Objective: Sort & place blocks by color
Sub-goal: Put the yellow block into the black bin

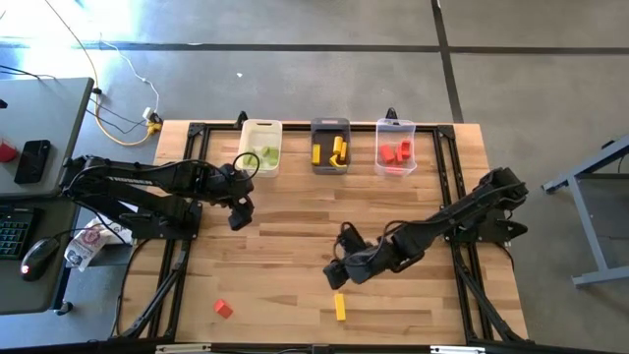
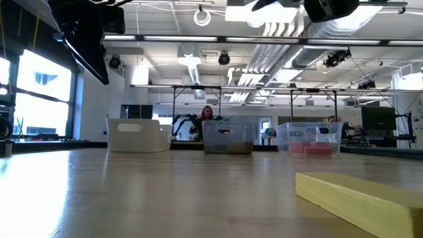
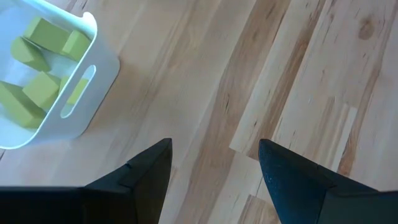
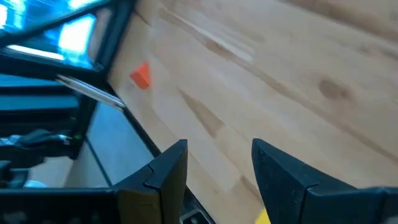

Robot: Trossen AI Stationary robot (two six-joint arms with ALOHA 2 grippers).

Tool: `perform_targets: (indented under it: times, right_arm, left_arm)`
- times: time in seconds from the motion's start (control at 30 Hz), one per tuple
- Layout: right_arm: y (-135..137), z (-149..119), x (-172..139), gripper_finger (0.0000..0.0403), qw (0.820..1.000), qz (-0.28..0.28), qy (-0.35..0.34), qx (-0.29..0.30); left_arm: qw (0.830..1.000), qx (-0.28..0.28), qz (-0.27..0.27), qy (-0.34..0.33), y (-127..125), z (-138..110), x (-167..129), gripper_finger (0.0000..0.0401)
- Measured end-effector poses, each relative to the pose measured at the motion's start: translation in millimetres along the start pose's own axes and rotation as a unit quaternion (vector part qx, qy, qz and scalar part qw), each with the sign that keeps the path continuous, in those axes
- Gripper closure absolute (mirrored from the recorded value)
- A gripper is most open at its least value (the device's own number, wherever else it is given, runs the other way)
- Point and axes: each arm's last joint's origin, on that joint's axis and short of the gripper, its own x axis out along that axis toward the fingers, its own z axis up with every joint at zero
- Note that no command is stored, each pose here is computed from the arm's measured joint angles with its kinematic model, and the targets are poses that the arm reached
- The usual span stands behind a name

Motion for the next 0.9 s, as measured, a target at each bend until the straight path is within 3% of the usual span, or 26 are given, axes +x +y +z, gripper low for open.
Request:
perform_targets:
  times: [0.43, 0.9]
  right_arm:
    - [-4, -34, 45, 0.0237, 0.986, -0.109, 0.102, 0.072]
    - [-20, -52, 74, 0.0237, 0.972, -0.166, 0.119, 0.113]
  left_arm:
    - [1.000, 0.000, 0.001, -0.001, 0, 0, 0, 0.0176]
    - [1.000, -0.001, 0.009, -0.008, 0, 1, 0, 0.0176]
